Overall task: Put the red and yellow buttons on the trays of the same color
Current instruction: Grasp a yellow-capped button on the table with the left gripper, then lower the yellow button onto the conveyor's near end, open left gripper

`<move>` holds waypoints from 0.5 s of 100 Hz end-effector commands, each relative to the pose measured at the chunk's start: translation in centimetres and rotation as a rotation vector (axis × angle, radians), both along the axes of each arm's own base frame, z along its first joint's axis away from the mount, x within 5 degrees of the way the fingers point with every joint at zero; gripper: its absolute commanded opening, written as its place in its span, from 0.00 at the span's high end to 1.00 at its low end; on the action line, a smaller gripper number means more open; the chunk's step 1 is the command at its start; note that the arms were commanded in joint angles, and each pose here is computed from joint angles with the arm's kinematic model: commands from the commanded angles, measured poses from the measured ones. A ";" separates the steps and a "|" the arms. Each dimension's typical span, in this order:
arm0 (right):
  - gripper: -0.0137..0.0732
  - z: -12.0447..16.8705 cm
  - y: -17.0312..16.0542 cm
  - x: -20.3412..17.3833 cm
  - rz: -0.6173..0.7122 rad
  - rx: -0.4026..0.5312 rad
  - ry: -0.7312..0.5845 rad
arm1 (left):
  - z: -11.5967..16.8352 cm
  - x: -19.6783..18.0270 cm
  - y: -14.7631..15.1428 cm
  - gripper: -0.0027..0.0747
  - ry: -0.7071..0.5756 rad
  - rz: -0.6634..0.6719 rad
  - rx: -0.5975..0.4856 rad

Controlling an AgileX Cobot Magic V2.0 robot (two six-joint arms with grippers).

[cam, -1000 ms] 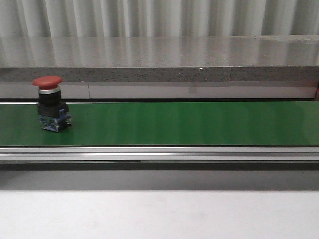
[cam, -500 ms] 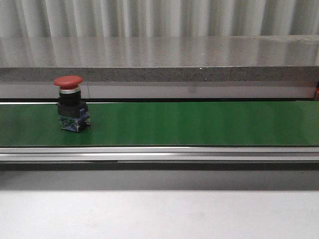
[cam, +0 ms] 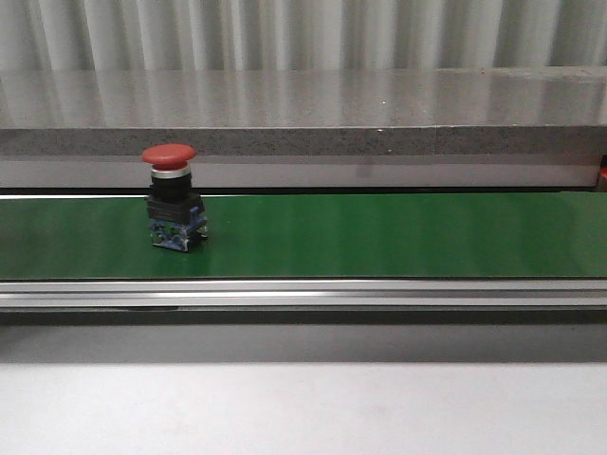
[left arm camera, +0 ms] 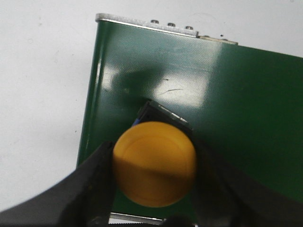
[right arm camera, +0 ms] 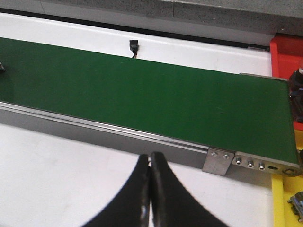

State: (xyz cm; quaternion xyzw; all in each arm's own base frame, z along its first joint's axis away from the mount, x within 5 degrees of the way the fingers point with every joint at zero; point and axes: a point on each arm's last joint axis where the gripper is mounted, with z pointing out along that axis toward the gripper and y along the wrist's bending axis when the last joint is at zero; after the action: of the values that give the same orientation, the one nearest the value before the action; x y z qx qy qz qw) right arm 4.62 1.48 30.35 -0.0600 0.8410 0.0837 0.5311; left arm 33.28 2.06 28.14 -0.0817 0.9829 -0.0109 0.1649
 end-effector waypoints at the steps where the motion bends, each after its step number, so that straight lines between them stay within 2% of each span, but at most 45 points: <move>1: 0.92 1.3 0.0 0.2 -0.005 0.004 -0.082 | 2.1 -0.1 -0.3 0.49 -0.099 -0.005 -0.008; 10: 0.92 1.3 0.0 0.2 -0.005 0.004 -0.082 | 1.9 0.0 -0.4 0.32 -0.095 -0.003 -0.019; 17: 0.92 1.3 0.0 0.2 -0.005 0.004 -0.082 | 1.9 0.1 -0.5 0.24 -0.099 0.000 -0.032; 50: 0.92 1.3 0.0 0.2 -0.005 0.004 -0.082 | 3.5 0.3 -2.6 0.23 -0.228 -0.078 -0.252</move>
State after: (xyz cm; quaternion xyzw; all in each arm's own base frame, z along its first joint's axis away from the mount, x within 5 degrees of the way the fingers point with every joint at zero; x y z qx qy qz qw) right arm 4.62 1.48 30.35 -0.0600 0.8410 0.0837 0.5311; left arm 33.98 0.30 28.53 -0.0714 0.9714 -0.1118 0.1968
